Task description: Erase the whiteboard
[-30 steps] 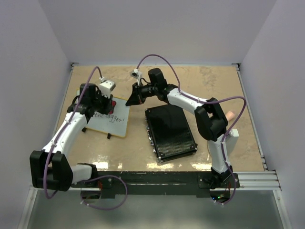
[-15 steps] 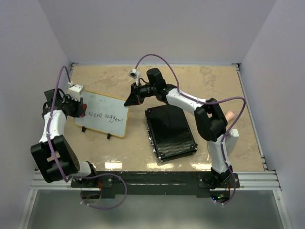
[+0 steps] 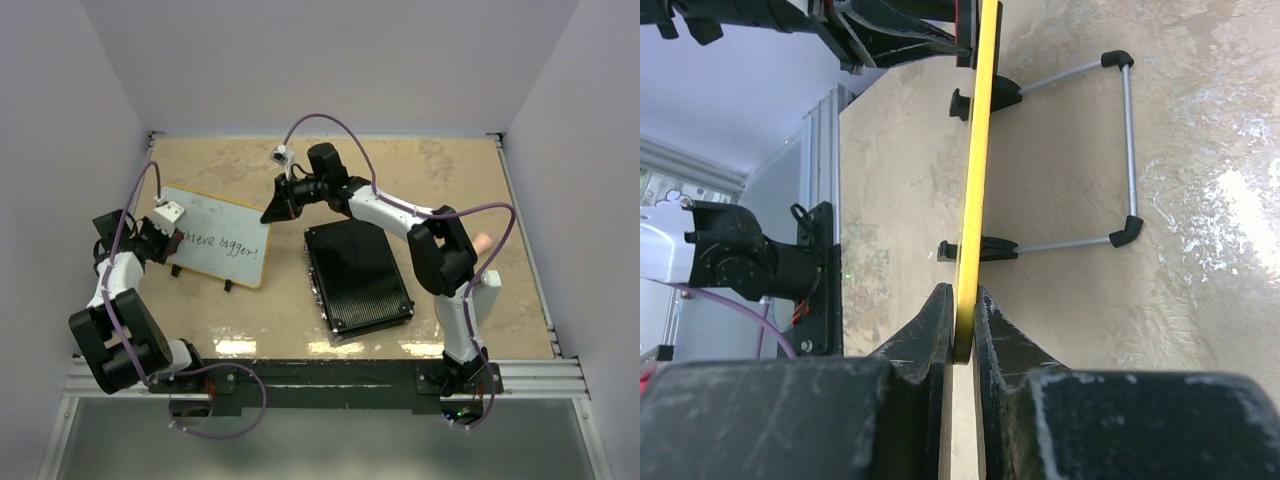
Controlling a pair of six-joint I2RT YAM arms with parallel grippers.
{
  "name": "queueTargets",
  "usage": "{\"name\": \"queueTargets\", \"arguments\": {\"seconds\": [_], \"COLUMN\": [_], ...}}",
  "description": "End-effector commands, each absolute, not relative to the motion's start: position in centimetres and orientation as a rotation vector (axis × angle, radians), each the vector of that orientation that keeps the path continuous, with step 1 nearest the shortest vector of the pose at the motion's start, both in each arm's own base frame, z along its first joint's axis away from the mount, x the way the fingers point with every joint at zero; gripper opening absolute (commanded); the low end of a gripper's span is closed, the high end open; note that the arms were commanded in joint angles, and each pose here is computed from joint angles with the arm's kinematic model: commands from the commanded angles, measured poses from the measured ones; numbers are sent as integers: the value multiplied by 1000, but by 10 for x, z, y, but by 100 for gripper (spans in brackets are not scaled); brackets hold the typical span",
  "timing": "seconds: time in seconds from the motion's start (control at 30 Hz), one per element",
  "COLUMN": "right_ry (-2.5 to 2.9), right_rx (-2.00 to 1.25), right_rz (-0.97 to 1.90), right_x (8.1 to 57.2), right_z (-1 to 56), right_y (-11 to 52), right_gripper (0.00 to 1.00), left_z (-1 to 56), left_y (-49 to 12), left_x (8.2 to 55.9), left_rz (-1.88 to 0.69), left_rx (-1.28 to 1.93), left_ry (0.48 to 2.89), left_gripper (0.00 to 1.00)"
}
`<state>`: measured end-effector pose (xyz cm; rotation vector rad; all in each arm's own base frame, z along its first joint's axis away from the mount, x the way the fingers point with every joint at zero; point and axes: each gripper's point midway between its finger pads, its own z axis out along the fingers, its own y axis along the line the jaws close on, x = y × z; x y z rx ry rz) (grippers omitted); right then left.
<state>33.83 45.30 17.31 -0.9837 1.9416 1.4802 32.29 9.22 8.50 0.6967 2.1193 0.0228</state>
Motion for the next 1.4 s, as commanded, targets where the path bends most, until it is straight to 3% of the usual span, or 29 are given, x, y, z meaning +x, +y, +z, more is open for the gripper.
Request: {"name": "queueTargets", "arguments": {"seconds": [0.0,0.2,0.4,0.87,1.17,1.37], "right_ry": [1876,1880,1881,1884,1889,1893], "right_rx": [-1093,-1092,-1092,-1088,-1092,-1094], "right_rz": [1515,1513,1516,1514,1519,1522], "right_x": [320,320,320,322,320,318], "right_z": [173,171,171,169,166,164], "right_y": [465,465,466,466,469,470], "right_gripper": [0,0,0,0,0,0], "left_z": [95,148,157,68,154,170], "left_y": [86,103,100,66,65,60], "left_x": [344,373,375,307,358,374], "left_rz": [-74,14,-17,-198,-200,-162], "left_rx": [723,757,734,682,551,537], "left_ry": [2024,1926,1929,2139,1980,1962], "left_gripper": [0,0,0,0,0,0]}}
